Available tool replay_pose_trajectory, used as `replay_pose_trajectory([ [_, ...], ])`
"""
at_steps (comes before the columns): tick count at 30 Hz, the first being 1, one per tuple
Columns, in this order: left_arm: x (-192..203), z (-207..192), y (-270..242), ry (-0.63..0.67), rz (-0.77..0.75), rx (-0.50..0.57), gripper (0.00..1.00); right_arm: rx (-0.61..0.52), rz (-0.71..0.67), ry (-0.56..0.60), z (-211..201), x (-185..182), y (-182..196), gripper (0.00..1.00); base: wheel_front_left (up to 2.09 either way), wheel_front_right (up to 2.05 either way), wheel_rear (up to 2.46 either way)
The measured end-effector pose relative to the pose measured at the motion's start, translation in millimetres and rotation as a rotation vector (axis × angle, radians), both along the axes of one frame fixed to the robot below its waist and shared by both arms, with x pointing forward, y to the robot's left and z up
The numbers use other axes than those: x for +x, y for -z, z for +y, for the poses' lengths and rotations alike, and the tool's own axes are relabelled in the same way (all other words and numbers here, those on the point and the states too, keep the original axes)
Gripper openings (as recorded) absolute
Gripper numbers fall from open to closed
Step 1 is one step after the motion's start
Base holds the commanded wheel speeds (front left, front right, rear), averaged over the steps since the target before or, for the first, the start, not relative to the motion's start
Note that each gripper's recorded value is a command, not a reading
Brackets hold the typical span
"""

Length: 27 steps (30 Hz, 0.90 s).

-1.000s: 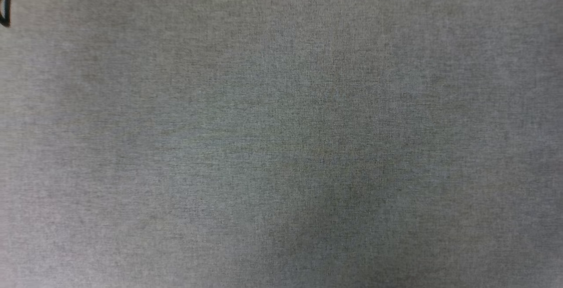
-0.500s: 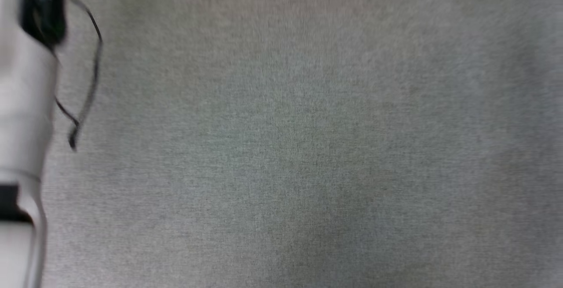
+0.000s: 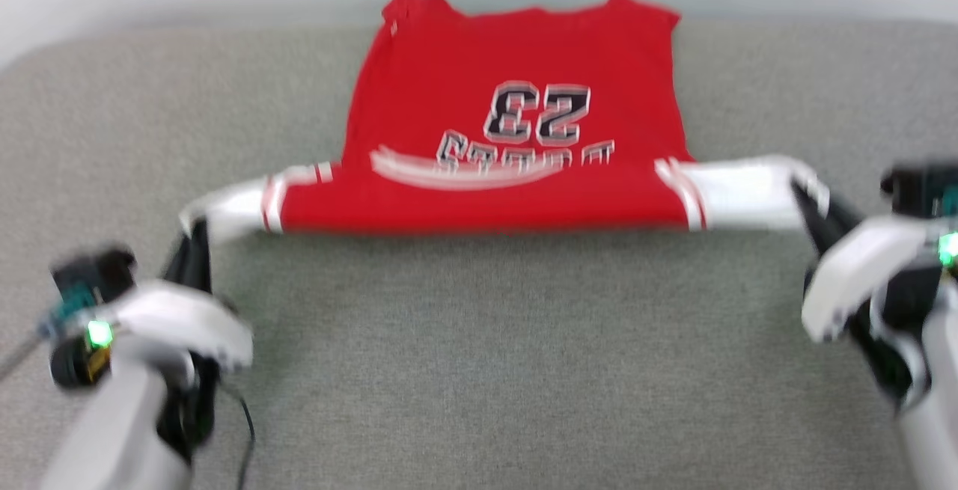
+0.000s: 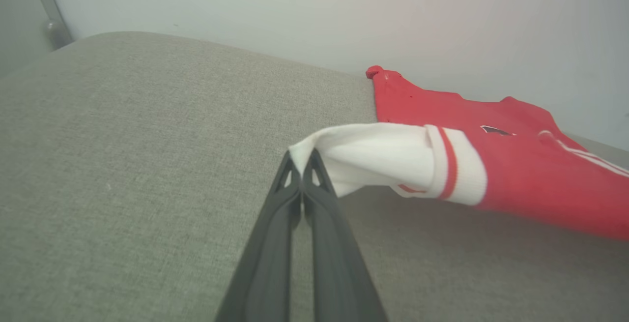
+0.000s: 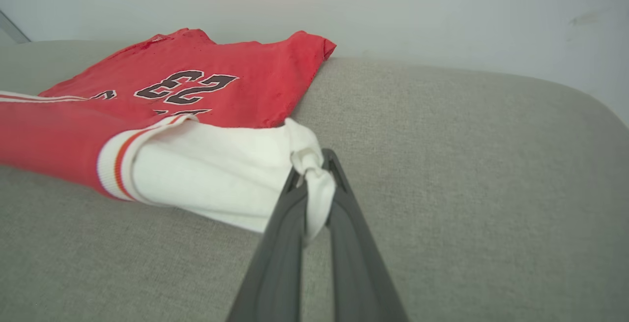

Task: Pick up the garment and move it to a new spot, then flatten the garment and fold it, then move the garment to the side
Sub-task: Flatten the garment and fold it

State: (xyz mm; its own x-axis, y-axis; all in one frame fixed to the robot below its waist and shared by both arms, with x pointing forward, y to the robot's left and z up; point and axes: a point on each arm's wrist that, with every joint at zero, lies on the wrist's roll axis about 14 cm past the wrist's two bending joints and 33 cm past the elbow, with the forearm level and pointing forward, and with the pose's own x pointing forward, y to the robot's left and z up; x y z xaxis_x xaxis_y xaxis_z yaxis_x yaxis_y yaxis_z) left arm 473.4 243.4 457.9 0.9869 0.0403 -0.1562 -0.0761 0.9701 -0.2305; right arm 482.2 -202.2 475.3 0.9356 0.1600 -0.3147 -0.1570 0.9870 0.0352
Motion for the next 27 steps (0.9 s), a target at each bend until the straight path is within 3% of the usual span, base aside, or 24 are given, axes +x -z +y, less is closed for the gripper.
replay_pose_trajectory([
  [8, -98, 2, 28, -0.077, 0.143, -0.033, 0.00, 0.083, 0.153, 0.056, 2, -97, 43, 0.00, 0.00, 0.00, 0.00],
  [10, -120, 2, 37, -0.076, 0.194, 0.012, 0.00, 0.116, 0.193, 0.074, 5, -120, 56, 0.00, 0.00, 0.00, 0.00],
  [16, -162, -8, 43, -0.073, 0.244, 0.026, 0.00, 0.137, 0.332, 0.091, 9, -182, 91, 0.00, 0.00, 0.00, 0.00],
  [17, -166, -10, 42, -0.075, 0.244, 0.018, 0.00, 0.147, 0.347, 0.097, 10, -189, 94, 0.14, 0.00, 0.00, 0.00],
  [18, -170, -12, 41, -0.077, 0.242, 0.012, 0.00, 0.152, 0.353, 0.103, 10, -193, 95, 0.51, 0.00, 0.00, 0.00],
  [19, -172, -14, 40, -0.076, 0.238, 0.008, 0.00, 0.152, 0.351, 0.107, 9, -195, 95, 1.00, 0.00, 0.00, 0.00],
  [23, -171, -21, 28, -0.065, 0.201, 0.000, 0.00, 0.162, 0.310, 0.111, 9, -188, 85, 1.00, 0.00, 0.00, 0.00],
  [27, -159, -31, 11, -0.026, 0.138, 0.010, 0.00, 0.163, 0.192, 0.140, -5, -150, 54, 1.00, 0.00, 0.00, 0.00],
])
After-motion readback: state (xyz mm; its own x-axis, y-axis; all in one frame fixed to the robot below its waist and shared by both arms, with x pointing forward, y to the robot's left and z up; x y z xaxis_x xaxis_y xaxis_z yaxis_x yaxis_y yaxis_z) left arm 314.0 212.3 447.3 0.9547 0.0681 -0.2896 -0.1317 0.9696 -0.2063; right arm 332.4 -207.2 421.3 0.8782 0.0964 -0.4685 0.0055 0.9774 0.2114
